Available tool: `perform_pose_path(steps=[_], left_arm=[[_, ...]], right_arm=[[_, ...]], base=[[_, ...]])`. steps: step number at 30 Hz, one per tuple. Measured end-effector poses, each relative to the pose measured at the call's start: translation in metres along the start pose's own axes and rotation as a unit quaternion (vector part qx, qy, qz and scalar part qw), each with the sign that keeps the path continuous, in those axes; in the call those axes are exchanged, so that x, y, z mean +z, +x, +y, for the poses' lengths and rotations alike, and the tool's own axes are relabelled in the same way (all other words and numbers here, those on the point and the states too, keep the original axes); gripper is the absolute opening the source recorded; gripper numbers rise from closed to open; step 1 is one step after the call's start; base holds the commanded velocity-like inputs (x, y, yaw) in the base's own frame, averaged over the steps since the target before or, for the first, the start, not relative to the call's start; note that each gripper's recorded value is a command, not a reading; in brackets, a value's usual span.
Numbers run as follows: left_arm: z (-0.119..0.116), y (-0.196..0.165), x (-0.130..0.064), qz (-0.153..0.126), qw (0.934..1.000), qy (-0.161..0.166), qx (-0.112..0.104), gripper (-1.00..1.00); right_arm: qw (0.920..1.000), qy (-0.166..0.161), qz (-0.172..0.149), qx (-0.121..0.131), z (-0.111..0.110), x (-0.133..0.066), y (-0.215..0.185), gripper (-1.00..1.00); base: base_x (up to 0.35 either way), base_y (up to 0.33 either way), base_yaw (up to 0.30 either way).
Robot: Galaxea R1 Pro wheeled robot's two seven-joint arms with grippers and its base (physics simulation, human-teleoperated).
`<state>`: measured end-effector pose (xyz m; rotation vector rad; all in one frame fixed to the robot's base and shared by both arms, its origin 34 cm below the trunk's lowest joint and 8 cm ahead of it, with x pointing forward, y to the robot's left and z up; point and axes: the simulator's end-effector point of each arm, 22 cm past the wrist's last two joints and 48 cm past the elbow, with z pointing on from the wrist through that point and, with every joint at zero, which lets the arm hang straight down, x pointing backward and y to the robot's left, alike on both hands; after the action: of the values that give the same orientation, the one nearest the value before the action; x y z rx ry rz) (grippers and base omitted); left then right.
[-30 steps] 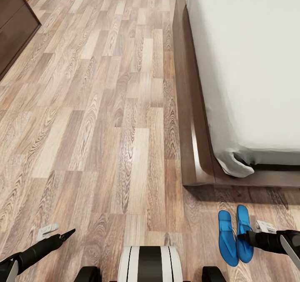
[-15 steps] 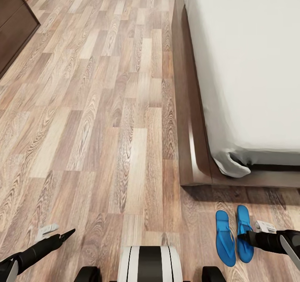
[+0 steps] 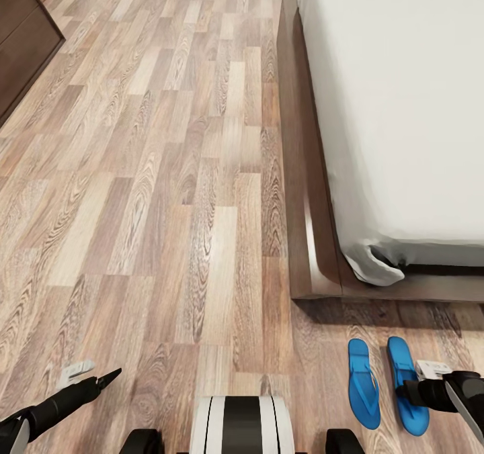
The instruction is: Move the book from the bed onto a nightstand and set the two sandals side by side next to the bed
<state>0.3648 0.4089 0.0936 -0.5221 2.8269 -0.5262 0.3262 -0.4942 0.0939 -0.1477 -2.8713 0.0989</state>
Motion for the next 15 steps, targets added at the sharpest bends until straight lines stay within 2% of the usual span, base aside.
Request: perform_pose_path(steps=[15], left_arm=[[0.0010,0.0017,0.0007,0.002,1.0000,-0.001,-0.001,1.00]], right_arm=[[1.0000,0.000,0.004,0.000,0.0002,0.0021,0.0026,-1.00]], base=[[0.000,0.000,0.000]])
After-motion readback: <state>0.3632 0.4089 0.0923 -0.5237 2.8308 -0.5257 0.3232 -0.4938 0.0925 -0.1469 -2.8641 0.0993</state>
